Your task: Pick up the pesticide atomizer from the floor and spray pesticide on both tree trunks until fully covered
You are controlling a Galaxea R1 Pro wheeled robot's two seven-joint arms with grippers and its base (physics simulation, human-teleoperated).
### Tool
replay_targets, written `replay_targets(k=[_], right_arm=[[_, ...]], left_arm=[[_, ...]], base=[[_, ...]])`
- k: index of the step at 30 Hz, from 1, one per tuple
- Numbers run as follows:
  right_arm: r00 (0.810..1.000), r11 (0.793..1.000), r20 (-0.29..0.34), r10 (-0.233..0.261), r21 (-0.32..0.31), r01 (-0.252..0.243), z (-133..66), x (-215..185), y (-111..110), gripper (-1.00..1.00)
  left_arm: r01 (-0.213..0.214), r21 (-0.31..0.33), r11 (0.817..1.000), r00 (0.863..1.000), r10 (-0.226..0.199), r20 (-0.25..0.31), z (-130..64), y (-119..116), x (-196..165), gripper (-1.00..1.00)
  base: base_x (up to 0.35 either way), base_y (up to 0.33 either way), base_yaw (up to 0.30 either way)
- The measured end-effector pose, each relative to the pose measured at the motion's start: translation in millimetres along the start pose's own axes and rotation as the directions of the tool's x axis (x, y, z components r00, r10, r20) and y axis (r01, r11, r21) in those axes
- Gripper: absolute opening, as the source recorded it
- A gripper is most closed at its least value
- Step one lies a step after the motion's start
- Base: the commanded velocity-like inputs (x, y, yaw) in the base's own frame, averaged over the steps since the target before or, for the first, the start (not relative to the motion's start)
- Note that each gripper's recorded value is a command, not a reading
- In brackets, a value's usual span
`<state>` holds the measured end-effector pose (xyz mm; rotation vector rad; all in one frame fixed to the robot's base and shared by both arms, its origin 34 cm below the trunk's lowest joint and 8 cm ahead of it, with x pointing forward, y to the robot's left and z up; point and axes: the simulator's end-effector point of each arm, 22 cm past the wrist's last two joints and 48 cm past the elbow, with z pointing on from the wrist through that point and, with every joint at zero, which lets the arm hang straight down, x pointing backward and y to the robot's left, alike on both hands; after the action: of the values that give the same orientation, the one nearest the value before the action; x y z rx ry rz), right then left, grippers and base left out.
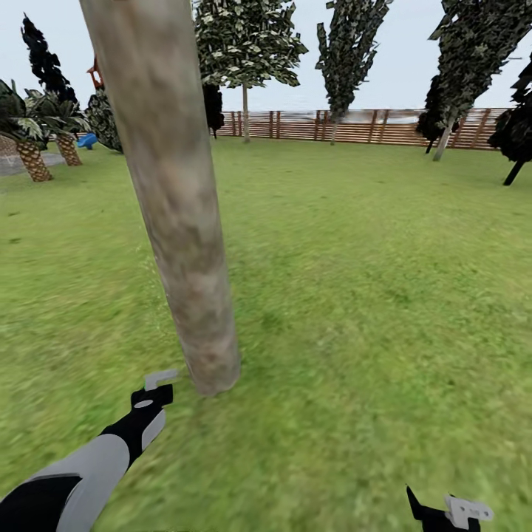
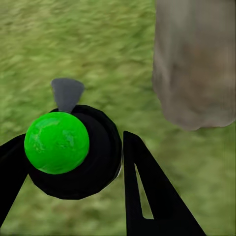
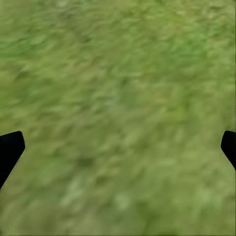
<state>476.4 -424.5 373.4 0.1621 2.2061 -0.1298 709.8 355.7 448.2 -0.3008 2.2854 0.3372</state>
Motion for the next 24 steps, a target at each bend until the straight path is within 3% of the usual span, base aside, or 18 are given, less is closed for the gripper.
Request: replay_targets(k=[5,9,15,19,24], right_arm=[[1.000,1.000,0.000,0.001,0.001,-0.001,-0.2,0,0,1.00],[1.000,1.000,0.000,0.001,0.001,-0.001,-0.2,0,-1,1.00],[1.000,1.000,0.000,0.000,0.002,0.000,-0.1,0,-1,1.00],[1.000,1.000,0.000,0.000,0.002,0.000,-0.2,0,-1,1.00],[1.000,1.000,-0.001,0.001,0.001,-0.001,-0.2,0,-1,1.00]], left_arm=[[0.000,0.002,1.000,1.000,0.000,0.004,-0.3,-1,-1,-1.00],[-0.001,0.014,1.000,1.000,0.001,0.001,-0.8,-5,1,-1.00],[-0.027,0.100,0.995,1.000,0.027,0.008,-9.1,-50,-4,-1.00],[-0.048,0.206,0.977,0.994,0.068,-0.088,-14.4,-75,13,-1.00],[-0.074,0.205,0.976,0.990,0.096,-0.100,-9.5,-59,13,-1.00]], base=[[0.005,-0.004,0.264],[0.000,0.000,0.059],[0.000,0.000,0.001],[0.000,0.000,0.000],[0.000,0.000,-0.189]])
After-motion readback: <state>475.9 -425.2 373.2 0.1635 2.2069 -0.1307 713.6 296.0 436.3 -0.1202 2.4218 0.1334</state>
